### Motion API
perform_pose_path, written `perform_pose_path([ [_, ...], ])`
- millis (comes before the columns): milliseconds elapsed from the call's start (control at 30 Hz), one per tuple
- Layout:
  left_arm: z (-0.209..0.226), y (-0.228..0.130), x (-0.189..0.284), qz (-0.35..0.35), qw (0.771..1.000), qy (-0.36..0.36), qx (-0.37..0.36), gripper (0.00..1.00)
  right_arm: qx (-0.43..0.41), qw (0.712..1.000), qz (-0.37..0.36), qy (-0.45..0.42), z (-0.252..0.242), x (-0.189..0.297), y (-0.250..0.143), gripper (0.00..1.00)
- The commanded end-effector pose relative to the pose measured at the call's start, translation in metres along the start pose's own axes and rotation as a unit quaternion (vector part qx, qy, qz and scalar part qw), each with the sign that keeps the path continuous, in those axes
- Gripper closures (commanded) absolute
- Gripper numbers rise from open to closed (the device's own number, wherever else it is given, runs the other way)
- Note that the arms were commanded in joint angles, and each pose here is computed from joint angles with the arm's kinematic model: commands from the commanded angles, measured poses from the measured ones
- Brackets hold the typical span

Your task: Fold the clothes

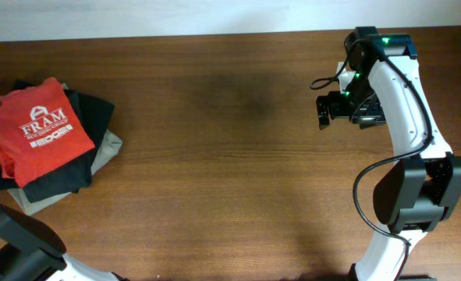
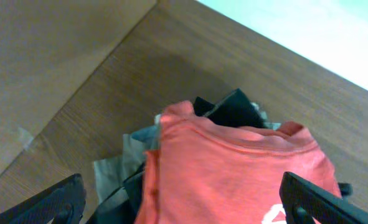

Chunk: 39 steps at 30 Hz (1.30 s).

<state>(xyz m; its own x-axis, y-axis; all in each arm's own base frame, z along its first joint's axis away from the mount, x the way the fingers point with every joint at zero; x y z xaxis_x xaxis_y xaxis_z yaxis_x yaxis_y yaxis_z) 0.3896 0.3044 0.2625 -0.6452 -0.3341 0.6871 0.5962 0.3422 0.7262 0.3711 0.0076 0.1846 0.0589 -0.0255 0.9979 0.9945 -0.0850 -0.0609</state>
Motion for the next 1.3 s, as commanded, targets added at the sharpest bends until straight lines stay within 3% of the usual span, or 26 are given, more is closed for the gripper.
perform_pose_path([
  [0, -0.043, 0.026, 0.029, -0.051, 0.994, -0.100, -0.017, 0.01, -0.004, 1.000, -0.015, -0.002, -0.003, 0.009, 0.001, 0.01],
  [167, -0.154, 0.018, 0.037, -0.035, 0.973, -0.214, -0.084, 0.01, 0.003, 0.994, -0.059, 0.093, 0.023, 0.012, 0.020, 0.01],
  [300, -0.256, -0.032, 0.049, 0.046, 0.945, -0.277, -0.166, 0.01, 0.016, 0.983, -0.123, 0.136, 0.035, 0.020, 0.046, 0.01],
  [367, -0.273, -0.062, 0.057, 0.105, 0.939, -0.266, -0.190, 0.01, 0.025, 0.983, -0.121, 0.133, 0.031, 0.020, 0.045, 0.01],
  [433, -0.271, -0.105, 0.068, 0.199, 0.930, -0.205, -0.230, 0.01, 0.011, 0.988, -0.102, 0.119, 0.019, 0.020, 0.036, 0.01],
  [533, -0.256, -0.137, 0.084, 0.289, 0.912, -0.171, -0.236, 0.01, -0.012, 0.990, -0.093, 0.102, 0.005, 0.028, 0.023, 0.01],
  [633, -0.244, -0.153, 0.102, 0.342, 0.893, -0.164, -0.242, 0.01, -0.019, 0.989, -0.130, 0.063, -0.009, 0.057, 0.009, 0.01],
  [733, -0.241, -0.150, 0.123, 0.310, 0.901, -0.180, -0.244, 0.01, -0.028, 0.982, -0.182, 0.046, -0.014, 0.087, -0.007, 0.01],
  [900, -0.224, -0.154, 0.170, 0.161, 0.935, -0.201, -0.244, 0.01, -0.021, 0.950, -0.306, 0.053, -0.014, 0.127, -0.042, 0.01],
  [1100, -0.191, -0.196, 0.227, -0.079, 0.942, -0.222, -0.239, 0.01, -0.010, 0.890, -0.452, 0.062, -0.017, 0.105, -0.119, 0.01],
  [1200, -0.176, -0.213, 0.254, -0.145, 0.935, -0.225, -0.232, 0.01, -0.010, 0.889, -0.454, 0.062, -0.019, 0.076, -0.158, 0.01],
  [1267, -0.168, -0.222, 0.269, -0.163, 0.933, -0.226, -0.230, 0.01, -0.012, 0.903, -0.426, 0.061, -0.020, 0.052, -0.183, 0.01],
])
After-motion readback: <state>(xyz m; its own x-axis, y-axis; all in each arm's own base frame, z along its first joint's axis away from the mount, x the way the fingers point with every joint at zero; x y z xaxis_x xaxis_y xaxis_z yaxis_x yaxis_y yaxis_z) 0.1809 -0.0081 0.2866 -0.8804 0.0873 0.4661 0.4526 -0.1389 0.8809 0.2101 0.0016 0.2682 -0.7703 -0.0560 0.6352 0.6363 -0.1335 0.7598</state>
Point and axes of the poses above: each gripper's point midway between its finger pads, its own x axis back along the fingers, its own z axis along the line the jaws close on, y = z × x, the point moved 4 cm from there along x, back along the fingers, and after that the axes turned 4 degrees about -x, right-handed, at the moved point
